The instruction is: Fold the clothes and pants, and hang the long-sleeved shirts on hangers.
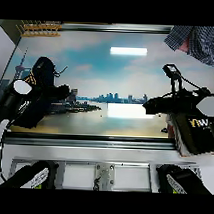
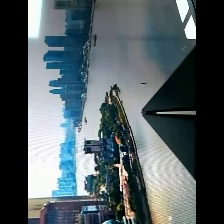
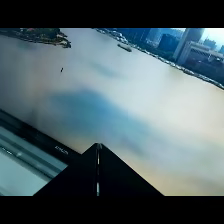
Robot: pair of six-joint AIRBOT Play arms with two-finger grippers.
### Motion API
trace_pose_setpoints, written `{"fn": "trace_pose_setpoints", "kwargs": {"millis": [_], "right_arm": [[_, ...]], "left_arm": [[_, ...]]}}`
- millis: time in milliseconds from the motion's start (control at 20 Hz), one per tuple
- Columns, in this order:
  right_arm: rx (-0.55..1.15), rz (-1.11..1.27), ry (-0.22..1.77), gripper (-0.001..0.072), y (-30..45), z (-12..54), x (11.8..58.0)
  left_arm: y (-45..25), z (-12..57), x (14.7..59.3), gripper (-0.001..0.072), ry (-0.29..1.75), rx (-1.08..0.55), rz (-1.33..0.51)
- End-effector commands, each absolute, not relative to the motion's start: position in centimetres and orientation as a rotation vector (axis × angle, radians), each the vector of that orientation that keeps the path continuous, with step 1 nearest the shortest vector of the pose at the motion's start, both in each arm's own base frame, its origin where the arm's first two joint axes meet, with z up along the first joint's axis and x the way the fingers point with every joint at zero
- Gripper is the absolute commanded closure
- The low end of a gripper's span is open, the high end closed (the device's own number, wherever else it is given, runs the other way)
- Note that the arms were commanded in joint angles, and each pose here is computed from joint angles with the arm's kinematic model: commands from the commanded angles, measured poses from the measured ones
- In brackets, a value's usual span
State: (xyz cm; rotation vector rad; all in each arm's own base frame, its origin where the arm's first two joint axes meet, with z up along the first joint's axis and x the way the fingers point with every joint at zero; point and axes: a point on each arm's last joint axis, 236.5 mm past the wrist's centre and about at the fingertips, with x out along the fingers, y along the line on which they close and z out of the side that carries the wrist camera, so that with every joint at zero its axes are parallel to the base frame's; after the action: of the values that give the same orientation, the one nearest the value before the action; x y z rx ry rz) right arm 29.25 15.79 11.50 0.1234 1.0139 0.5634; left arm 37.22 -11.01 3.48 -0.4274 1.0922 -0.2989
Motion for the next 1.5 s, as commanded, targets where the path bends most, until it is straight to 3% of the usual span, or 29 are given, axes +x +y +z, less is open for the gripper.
{"fn": "trace_pose_setpoints", "kwargs": {"millis": [0,700,750,800,850,1100,1450], "right_arm": [[0.123,0.565,1.015,0.0683,15.8,11.5,29.2],[0.123,0.565,1.015,0.0684,15.8,11.5,29.2],[0.123,0.565,1.015,0.0684,15.8,11.5,29.2],[0.123,0.565,1.015,0.0684,15.8,11.5,29.2],[0.123,0.565,1.015,0.0684,15.8,11.5,29.2],[0.123,0.565,1.015,0.0684,15.8,11.5,29.2],[0.123,0.564,1.015,0.0684,15.8,11.5,29.2]], "left_arm": [[-11.0,3.5,37.2,0.0703,1.092,-0.427,-0.3],[-10.9,3.6,37.6,0.0702,1.073,-0.426,-0.292],[-10.5,4.1,38.6,0.0517,1.026,-0.42,-0.279],[-9.3,4.7,40.0,0.0051,0.97,-0.395,-0.249],[-7.3,5.4,41.7,0.0018,0.922,-0.35,-0.203],[4.6,4.4,49.2,0.0023,0.917,-0.146,0.07],[10.0,-5.2,54.8,0.0023,1.064,-0.062,0.151]]}}
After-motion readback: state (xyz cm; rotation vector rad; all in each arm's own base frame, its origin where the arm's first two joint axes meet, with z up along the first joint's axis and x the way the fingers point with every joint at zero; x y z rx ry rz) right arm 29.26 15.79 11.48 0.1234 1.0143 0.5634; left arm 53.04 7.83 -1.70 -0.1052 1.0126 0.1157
